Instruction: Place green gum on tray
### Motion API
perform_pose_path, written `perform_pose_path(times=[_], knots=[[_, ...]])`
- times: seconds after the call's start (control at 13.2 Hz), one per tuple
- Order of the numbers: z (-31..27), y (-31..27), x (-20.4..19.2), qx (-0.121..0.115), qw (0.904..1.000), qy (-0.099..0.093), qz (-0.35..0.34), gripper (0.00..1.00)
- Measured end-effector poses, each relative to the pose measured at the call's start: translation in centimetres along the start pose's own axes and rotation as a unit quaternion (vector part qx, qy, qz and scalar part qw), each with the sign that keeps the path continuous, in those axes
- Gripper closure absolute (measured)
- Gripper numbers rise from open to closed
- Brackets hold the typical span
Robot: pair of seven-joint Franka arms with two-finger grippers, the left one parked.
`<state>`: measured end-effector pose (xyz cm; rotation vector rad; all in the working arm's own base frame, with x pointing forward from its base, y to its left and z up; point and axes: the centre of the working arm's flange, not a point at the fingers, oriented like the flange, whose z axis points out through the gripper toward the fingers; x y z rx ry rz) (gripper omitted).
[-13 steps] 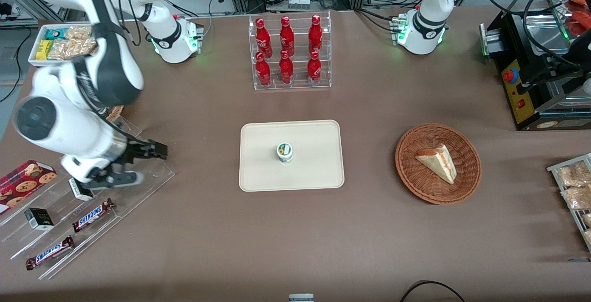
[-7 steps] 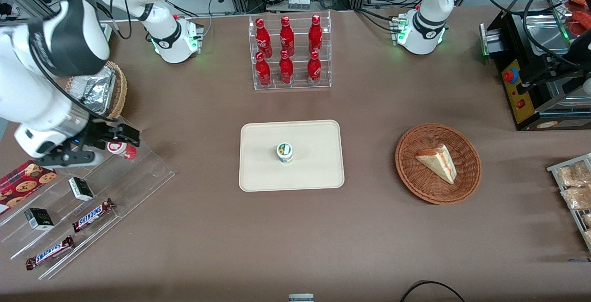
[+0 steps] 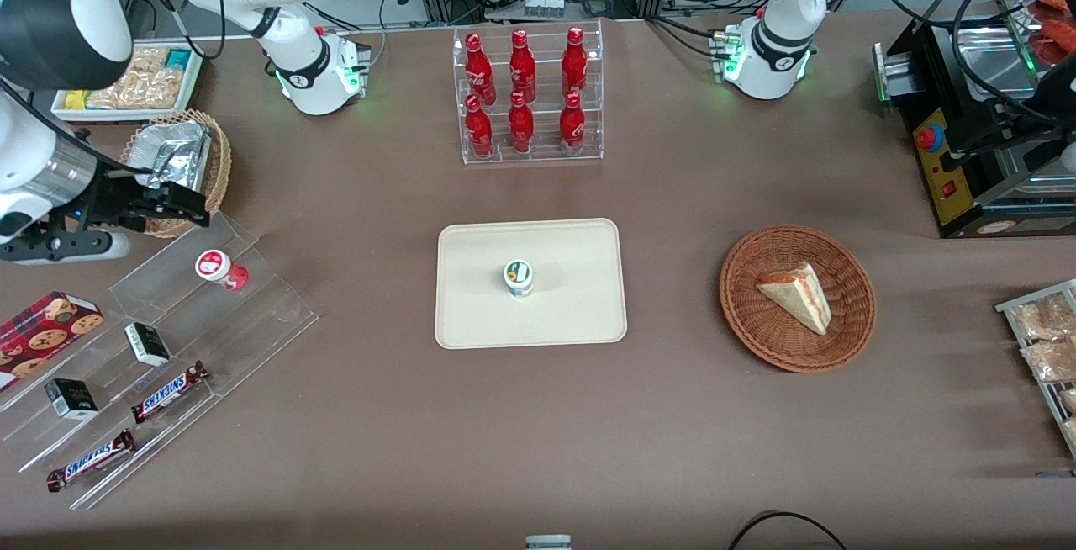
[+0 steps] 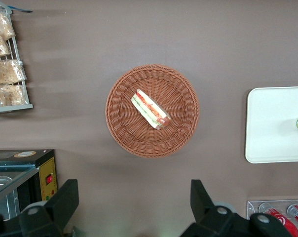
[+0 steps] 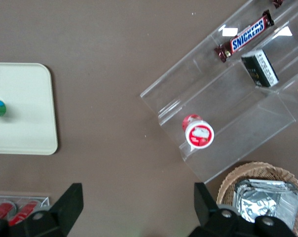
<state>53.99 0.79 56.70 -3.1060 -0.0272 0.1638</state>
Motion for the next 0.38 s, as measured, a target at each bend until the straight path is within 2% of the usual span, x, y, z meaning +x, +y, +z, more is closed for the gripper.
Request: perform_pose_path(times=[0.15, 0.38], knots=[[-1.0, 0.2, -1.0, -0.003, 0.9999, -0.014, 0.001, 0.0], [-2.0, 1.0, -1.7, -0.008, 0.9998, -0.014, 0.012, 0.0]])
